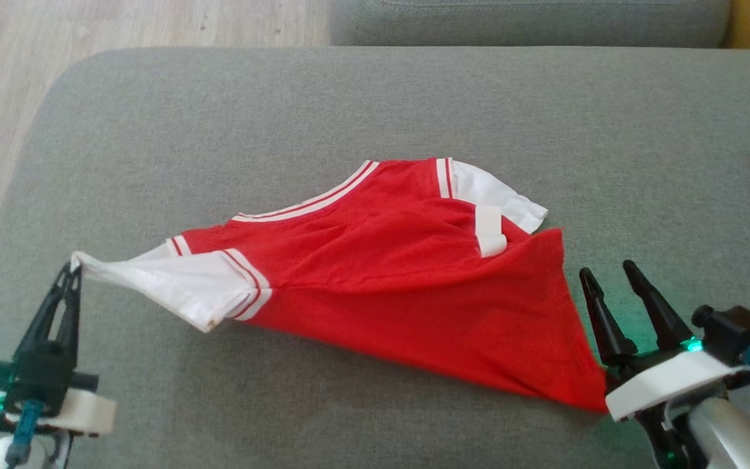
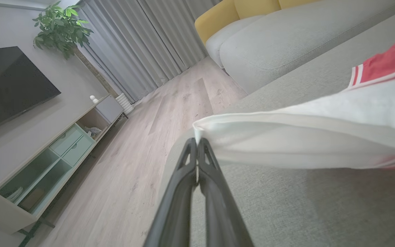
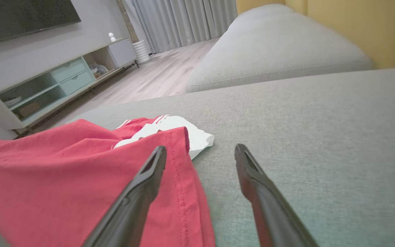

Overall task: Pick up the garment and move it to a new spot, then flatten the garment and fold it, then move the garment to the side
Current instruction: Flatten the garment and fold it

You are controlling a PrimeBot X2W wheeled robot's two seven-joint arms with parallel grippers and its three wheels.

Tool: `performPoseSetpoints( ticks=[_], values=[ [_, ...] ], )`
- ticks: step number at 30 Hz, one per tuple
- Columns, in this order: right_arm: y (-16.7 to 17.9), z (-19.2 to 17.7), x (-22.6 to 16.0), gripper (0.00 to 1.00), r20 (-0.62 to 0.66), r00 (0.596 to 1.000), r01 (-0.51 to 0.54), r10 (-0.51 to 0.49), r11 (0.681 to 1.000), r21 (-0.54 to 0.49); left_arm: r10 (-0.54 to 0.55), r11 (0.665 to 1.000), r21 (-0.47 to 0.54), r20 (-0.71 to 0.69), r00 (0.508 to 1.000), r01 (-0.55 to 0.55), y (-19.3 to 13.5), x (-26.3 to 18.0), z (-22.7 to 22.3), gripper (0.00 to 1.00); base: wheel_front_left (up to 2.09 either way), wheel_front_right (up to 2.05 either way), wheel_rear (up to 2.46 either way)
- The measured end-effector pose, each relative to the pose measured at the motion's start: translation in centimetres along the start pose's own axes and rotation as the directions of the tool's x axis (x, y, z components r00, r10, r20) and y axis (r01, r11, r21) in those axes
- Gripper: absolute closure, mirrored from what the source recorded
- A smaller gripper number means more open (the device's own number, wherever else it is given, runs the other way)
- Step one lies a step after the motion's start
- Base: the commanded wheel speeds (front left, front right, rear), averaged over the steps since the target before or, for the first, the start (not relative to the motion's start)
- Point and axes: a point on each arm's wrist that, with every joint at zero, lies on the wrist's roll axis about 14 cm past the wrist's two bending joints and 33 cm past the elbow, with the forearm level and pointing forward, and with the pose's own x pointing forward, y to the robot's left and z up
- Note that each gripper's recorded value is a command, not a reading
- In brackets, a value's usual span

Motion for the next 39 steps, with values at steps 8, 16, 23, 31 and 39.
performPoseSetpoints(
  ticks=[8, 16, 23, 31, 39],
  values=[
    [2.8, -0.1, 1.7, 0.0, -0.101, 0.98, -0.158, 0.169, 0.981, 0.113, 0.019, 1.0, 0.007, -0.005, 1.0, -0.019, 1.1, 0.9, -0.1, 1.0, 0.0, 0.0, 0.0],
    [3.9, -1.6, 3.4, 0.0, -0.239, 0.937, -0.226, 0.253, 0.965, 0.134, 0.015, 1.0, 0.01, 0.005, 1.0, -0.015, 1.2, 1.4, 0.2, 1.0, 0.0, 0.0, 0.0],
    [4.4, -1.0, 3.8, 1.0, -0.213, 0.935, -0.264, 0.284, 0.957, 0.119, 0.008, 1.0, -0.001, 0.044, 0.999, -0.008, 1.2, 1.9, 1.4, 1.0, 0.0, 0.0, 0.0],
    [-0.1, 11.4, 6.6, 1.0, 0.11, 0.974, -0.189, 0.196, 0.979, -0.072, -0.006, 0.999, -0.045, 0.178, 0.984, 0.015, 0.3, 3.4, 5.4, 1.0, 0.0, 0.0, 0.0],
    [1.8, -0.6, -1.2, 1.0, -0.19, 0.948, -0.261, 0.257, 0.965, 0.005, -0.026, 0.995, -0.087, 0.148, 0.989, 0.039, -0.8, 2.9, 4.3, 1.0, 0.0, 0.0, 0.0]
  ],
)
